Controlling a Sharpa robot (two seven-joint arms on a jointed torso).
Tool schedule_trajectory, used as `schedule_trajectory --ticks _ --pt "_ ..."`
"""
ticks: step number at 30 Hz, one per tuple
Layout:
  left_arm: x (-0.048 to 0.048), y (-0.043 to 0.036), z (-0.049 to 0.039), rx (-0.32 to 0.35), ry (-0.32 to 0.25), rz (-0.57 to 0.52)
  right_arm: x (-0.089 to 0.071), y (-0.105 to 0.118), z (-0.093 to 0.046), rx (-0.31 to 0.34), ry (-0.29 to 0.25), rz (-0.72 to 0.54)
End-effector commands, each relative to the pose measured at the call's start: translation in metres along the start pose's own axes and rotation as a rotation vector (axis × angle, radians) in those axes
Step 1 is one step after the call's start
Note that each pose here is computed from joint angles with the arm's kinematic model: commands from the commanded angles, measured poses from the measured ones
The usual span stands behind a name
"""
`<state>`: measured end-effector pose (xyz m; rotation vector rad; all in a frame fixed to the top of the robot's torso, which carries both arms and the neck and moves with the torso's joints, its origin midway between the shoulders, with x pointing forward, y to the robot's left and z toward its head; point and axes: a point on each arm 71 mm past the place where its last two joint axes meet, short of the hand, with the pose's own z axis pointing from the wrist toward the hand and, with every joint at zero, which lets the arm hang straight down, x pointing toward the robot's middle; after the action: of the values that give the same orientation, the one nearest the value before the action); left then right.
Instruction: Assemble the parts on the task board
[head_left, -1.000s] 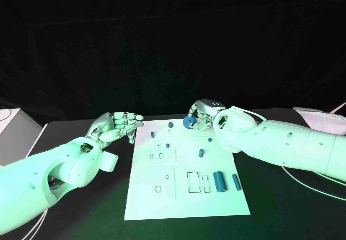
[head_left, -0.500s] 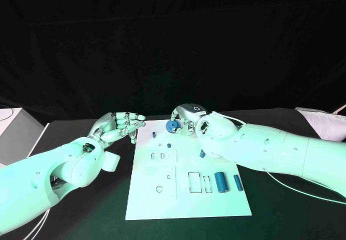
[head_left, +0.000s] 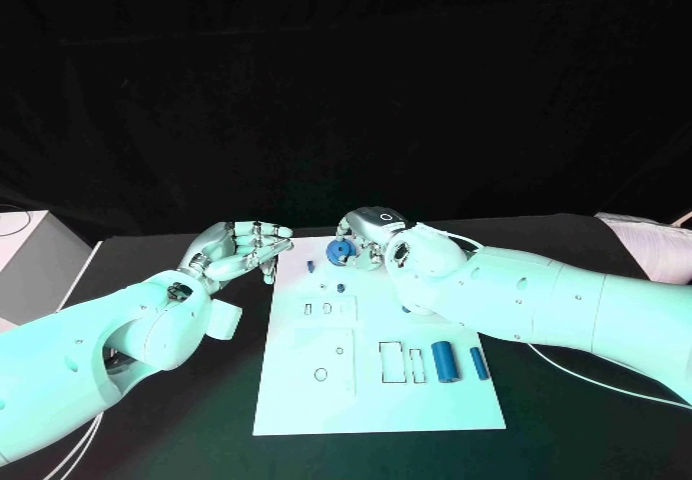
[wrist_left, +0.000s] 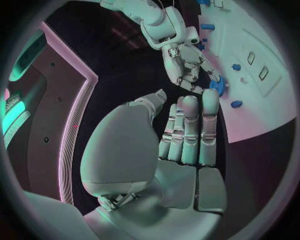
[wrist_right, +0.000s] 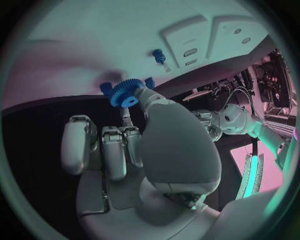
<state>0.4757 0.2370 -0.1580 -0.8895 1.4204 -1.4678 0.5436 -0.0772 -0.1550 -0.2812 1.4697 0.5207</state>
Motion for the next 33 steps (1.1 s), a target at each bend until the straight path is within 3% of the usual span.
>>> schedule_trajectory --ticks 1,33 --pt "0.0023 -0.0018 0.0003 0.010 0.014 -0.011 0.001 0.002 0.000 -0.020 0.014 -0.019" --pt "0.0024 -0.0024 -0.0001 0.012 0.013 -0.010 0.012 -0.003 0.003 0.006 0.051 -0.034"
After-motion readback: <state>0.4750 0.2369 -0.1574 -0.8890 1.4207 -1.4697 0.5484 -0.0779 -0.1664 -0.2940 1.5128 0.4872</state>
